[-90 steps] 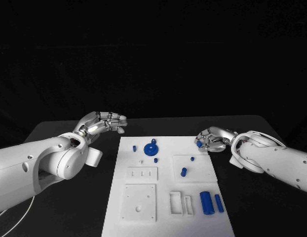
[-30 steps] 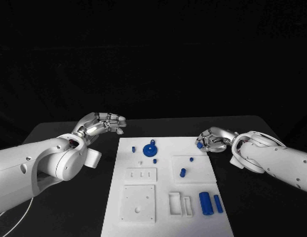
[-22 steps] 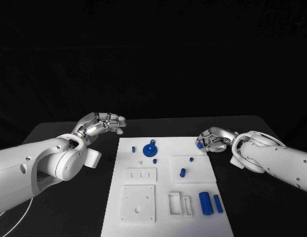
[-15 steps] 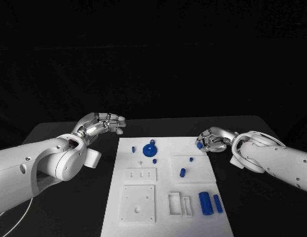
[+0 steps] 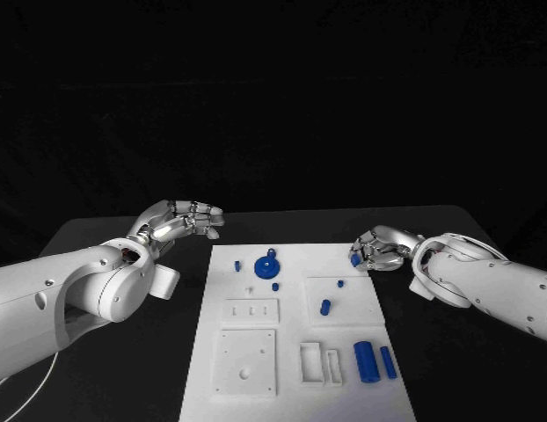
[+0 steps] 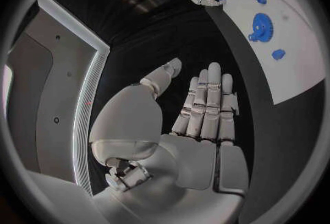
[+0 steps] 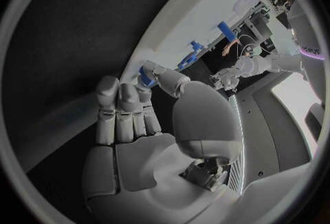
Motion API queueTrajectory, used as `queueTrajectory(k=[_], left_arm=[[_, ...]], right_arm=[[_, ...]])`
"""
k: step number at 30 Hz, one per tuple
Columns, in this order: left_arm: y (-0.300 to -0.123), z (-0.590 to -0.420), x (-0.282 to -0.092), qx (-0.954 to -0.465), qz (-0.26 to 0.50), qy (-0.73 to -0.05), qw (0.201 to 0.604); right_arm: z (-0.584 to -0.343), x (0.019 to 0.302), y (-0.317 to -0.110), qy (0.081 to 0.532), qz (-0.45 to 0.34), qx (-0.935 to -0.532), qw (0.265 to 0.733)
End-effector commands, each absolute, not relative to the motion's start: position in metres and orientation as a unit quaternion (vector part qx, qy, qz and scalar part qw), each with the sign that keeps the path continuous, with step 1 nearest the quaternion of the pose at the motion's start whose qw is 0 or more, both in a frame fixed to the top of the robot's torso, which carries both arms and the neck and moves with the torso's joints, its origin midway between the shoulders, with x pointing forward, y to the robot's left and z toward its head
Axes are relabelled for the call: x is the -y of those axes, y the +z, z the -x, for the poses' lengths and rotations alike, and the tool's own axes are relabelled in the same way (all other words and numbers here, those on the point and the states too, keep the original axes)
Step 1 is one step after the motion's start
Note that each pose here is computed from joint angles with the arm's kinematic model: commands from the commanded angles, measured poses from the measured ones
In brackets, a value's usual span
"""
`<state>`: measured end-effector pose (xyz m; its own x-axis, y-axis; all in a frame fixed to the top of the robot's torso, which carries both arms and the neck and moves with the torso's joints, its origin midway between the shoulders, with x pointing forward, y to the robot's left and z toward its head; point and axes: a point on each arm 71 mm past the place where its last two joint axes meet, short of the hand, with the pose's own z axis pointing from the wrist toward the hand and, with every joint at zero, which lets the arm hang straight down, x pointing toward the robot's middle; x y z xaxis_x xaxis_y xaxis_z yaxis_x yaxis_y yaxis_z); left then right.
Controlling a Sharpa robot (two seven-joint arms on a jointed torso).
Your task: Assemble the parts on the task board
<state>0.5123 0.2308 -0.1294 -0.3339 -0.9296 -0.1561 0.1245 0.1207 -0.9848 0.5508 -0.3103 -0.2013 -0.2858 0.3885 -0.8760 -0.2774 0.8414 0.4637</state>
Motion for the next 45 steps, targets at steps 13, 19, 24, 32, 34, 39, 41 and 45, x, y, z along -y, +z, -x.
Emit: queueTrajectory(k=[13,19,24,32,34,39,41,45], left_arm=[[-0.128,-0.512,-0.229,-0.588,0.337,-0.573,0.461],[-0.129,-0.512,-0.227,-0.592,0.334,-0.572,0.459],[-0.130,-0.511,-0.225,-0.604,0.326,-0.568,0.454],[-0.135,-0.513,-0.220,-0.632,0.325,-0.550,0.438],[-0.137,-0.513,-0.216,-0.643,0.323,-0.545,0.430],[-0.140,-0.512,-0.208,-0.659,0.324,-0.536,0.416],[-0.141,-0.511,-0.203,-0.669,0.327,-0.530,0.407],[-0.145,-0.509,-0.191,-0.691,0.328,-0.515,0.387]], right_arm=[[-0.550,0.304,-0.199,0.274,-0.037,-0.739,0.614],[-0.548,0.300,-0.196,0.265,-0.047,-0.735,0.623],[-0.545,0.296,-0.190,0.250,-0.043,-0.733,0.631],[-0.544,0.271,-0.163,0.205,0.002,-0.730,0.652],[-0.543,0.260,-0.154,0.193,0.015,-0.729,0.657],[-0.539,0.238,-0.142,0.183,0.036,-0.721,0.667],[-0.537,0.227,-0.139,0.183,0.045,-0.719,0.669],[-0.533,0.207,-0.135,0.186,0.056,-0.716,0.671]])
